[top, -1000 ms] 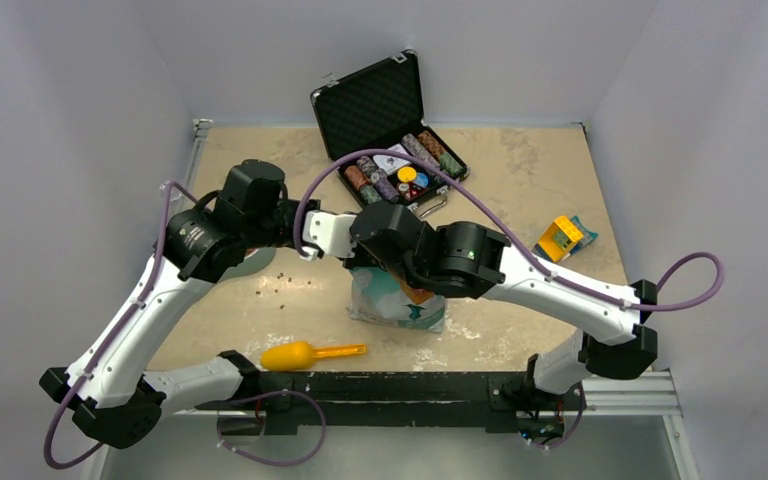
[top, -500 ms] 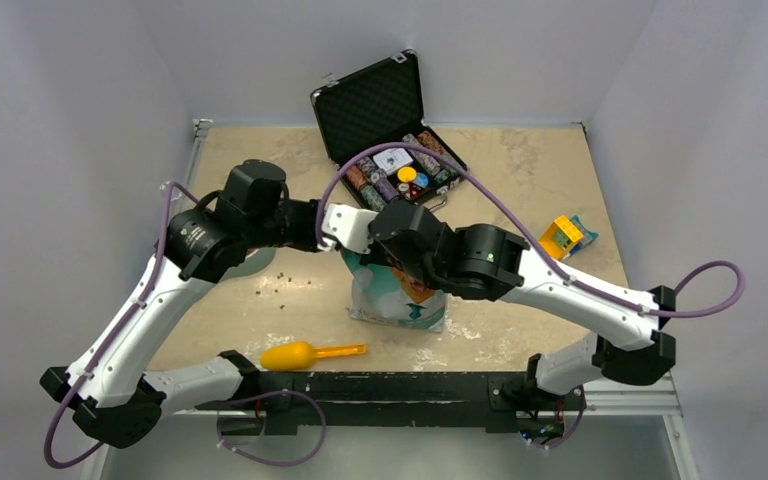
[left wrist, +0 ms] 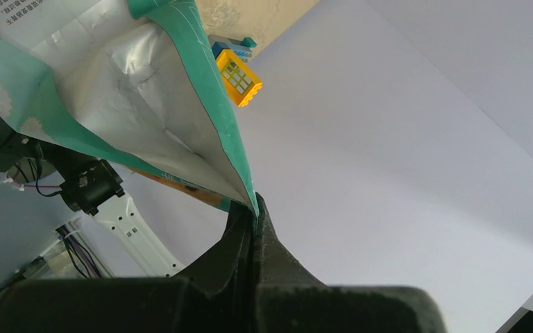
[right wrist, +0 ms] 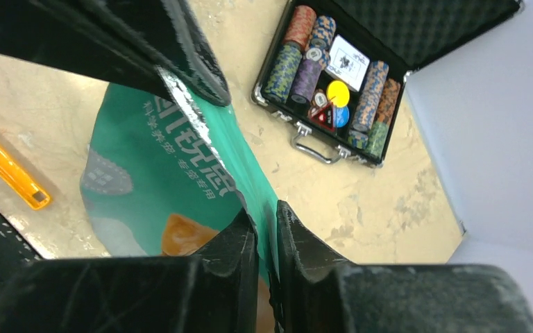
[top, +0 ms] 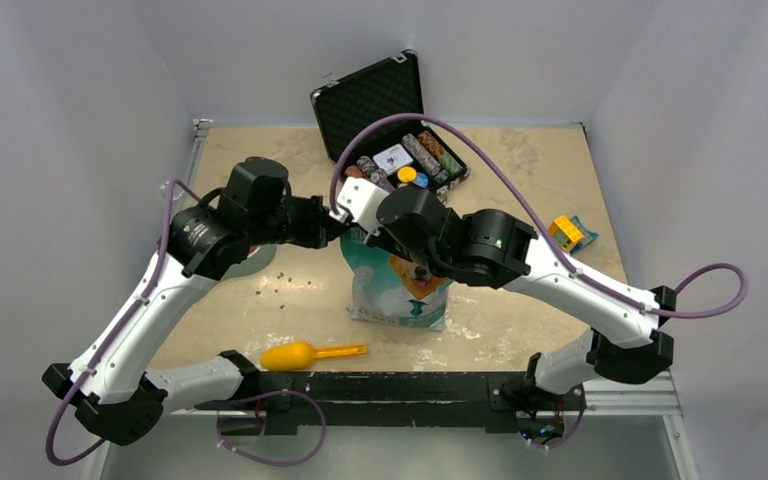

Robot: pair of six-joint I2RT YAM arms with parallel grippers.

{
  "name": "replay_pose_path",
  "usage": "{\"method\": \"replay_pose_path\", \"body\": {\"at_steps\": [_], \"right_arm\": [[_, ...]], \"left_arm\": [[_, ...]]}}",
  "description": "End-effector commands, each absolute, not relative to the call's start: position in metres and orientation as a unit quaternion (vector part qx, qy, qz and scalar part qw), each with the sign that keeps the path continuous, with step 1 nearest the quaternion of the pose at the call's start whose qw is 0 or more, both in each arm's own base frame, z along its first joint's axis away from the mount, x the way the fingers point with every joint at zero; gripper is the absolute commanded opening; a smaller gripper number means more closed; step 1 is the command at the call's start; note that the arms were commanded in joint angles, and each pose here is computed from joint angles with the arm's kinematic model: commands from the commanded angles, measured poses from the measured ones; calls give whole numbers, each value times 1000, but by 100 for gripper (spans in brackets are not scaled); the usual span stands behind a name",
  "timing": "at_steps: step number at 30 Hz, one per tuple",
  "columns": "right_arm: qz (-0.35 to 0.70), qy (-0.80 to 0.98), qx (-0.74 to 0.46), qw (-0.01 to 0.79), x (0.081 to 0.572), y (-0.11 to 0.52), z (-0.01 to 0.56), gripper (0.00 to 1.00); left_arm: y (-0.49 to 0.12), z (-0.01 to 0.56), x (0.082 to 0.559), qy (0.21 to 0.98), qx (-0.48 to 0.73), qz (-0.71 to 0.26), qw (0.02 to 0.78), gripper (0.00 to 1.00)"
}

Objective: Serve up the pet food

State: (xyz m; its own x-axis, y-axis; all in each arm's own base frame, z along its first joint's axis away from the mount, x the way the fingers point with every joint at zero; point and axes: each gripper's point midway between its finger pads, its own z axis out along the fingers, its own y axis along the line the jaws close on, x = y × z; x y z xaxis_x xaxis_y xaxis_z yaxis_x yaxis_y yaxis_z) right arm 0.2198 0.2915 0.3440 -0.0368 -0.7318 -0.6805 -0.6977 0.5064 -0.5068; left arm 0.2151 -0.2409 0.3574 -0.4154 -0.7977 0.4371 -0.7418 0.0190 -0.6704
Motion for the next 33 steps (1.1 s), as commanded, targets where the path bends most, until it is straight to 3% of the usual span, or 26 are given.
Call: {"method": "replay_pose_path", "body": {"at_steps": [1,4,6,11,15,19,20,33], "right_arm": [[-130,771,-380,494,245,218,368,14],[-133,779,-368,490,244,214,366,13],[-139,783,-366,483,243,212,363,0],[-112,789,-361,485,235,207,366,0],[-34,735,-429,524,225,244,377,0],[-5,705,-458,541,220,265,391,0],[0,696,-469,544,218,270,393,0],[7,654,-502,566,217,284,411,0]], "left_arm": [[-232,405,208,689,-519,-503,53,0],[-231,405,208,689,-520,-503,54,0],[-230,405,208,689,-520,-503,55,0],[-226,403,207,689,-523,-497,62,0],[-242,407,212,697,-497,-514,51,1],[-261,403,208,714,-475,-513,36,39],[-265,400,207,719,-473,-509,29,41],[-292,384,209,750,-440,-493,8,40]]}}
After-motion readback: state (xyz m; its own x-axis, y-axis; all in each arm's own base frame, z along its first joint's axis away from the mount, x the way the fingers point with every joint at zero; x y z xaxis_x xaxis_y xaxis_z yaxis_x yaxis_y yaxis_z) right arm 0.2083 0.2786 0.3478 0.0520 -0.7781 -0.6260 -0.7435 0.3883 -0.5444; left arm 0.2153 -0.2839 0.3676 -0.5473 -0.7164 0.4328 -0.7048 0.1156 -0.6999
